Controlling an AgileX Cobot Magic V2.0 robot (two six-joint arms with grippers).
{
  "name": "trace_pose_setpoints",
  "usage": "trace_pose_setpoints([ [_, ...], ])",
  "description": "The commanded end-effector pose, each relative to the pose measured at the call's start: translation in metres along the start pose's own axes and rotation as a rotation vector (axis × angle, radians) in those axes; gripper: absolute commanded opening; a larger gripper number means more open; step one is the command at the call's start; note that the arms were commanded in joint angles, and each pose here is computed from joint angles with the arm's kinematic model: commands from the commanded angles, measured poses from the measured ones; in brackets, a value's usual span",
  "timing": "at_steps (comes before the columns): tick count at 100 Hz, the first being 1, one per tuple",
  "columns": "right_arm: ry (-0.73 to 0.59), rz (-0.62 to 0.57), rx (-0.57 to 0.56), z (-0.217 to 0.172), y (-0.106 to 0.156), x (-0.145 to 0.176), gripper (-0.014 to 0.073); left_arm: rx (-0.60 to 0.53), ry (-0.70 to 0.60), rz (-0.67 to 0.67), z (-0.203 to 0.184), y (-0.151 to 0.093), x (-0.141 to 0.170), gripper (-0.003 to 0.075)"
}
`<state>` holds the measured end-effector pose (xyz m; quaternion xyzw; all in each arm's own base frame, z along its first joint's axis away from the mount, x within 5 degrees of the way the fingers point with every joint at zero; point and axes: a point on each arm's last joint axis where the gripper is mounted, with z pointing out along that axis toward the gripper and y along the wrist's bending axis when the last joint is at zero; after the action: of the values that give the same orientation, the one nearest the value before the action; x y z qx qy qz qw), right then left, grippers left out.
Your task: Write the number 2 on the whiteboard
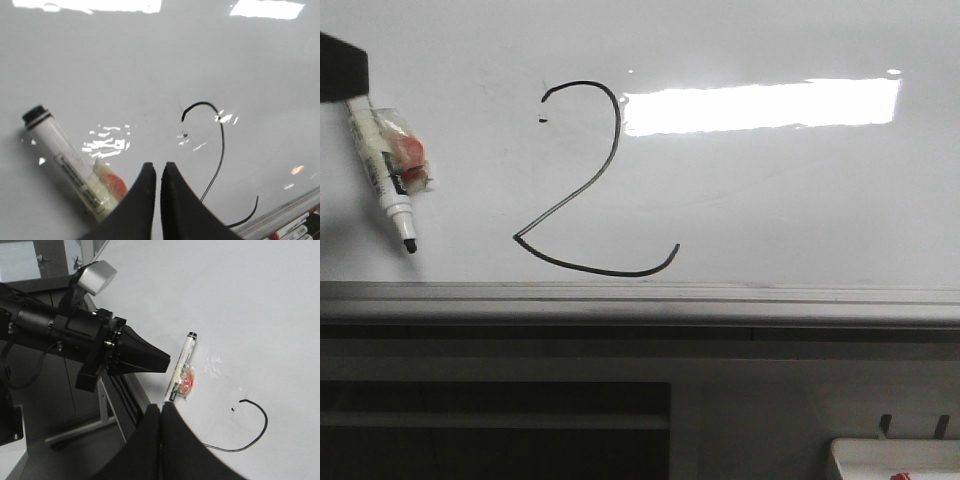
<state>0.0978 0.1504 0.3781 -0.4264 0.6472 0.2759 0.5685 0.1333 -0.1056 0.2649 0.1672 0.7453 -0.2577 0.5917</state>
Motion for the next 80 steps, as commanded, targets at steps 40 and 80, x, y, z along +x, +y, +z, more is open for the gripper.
trace_pose_setpoints([
  [40,-0.242,-0.008,0.133,-0.056,0.007,0.078,-0.0059,0.08,-0.149,0.17,-0.051,-0.006,-0.022,-0.002],
  [80,-0.24,-0.008,0.171,-0.058,0.011,0.13,-0.006,0.086,-0.212,0.214,-0.072,-0.002,-0.007,-0.002],
])
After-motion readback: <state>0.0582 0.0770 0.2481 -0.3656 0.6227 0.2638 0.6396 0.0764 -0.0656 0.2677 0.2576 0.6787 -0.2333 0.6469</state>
